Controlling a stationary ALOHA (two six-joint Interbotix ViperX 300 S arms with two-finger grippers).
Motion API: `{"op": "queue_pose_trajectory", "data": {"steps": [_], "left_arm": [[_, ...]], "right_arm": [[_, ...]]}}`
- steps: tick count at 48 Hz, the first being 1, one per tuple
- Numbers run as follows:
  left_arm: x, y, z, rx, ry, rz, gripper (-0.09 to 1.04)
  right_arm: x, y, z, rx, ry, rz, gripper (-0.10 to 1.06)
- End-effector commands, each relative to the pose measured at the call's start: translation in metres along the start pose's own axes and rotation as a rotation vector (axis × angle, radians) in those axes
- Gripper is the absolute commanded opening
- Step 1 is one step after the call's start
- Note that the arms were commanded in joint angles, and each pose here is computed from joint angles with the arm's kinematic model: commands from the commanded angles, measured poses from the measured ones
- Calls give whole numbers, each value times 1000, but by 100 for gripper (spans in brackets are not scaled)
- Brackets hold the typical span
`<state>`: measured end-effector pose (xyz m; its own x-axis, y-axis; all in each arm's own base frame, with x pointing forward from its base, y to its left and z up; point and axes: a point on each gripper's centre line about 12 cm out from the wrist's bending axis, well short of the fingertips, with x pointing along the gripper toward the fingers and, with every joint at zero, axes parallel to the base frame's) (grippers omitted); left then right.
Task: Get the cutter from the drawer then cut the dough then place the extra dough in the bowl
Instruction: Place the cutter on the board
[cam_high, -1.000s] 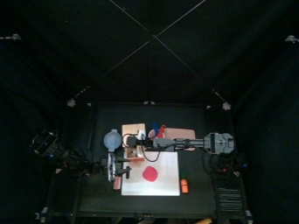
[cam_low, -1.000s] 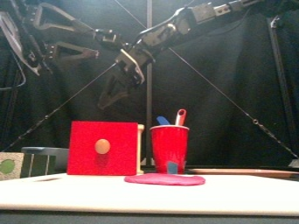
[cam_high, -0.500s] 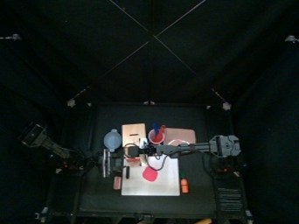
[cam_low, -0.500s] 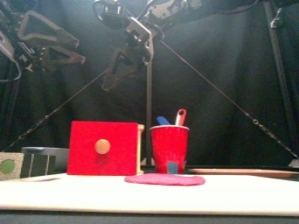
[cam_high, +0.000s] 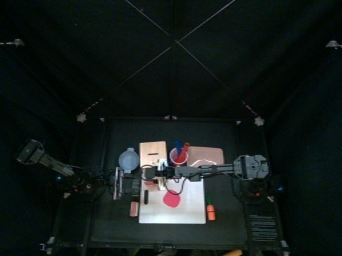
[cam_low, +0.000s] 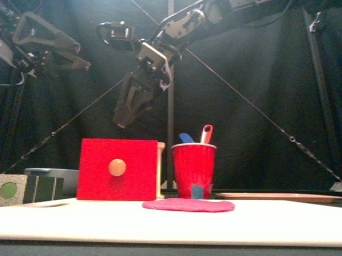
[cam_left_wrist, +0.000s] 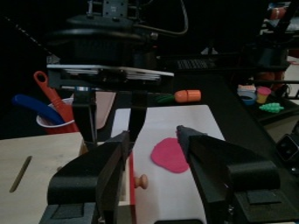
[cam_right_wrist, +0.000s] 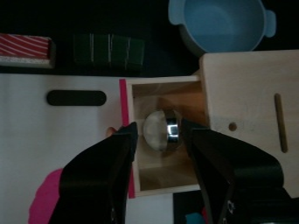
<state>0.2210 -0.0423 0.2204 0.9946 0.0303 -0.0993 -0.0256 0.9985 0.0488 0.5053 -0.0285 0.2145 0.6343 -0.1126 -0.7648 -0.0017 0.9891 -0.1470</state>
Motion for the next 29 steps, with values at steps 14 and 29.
{"op": "queue_pose_trajectory", "data": {"steps": [14,29], "left_arm": [[1,2,2,-2,-7,10,84],[1,2,2,-2,-7,10,84]], "right_arm": [[2,-20,5,30,4,-24,80],[14,-28,-3,46,31,-30,80]]}}
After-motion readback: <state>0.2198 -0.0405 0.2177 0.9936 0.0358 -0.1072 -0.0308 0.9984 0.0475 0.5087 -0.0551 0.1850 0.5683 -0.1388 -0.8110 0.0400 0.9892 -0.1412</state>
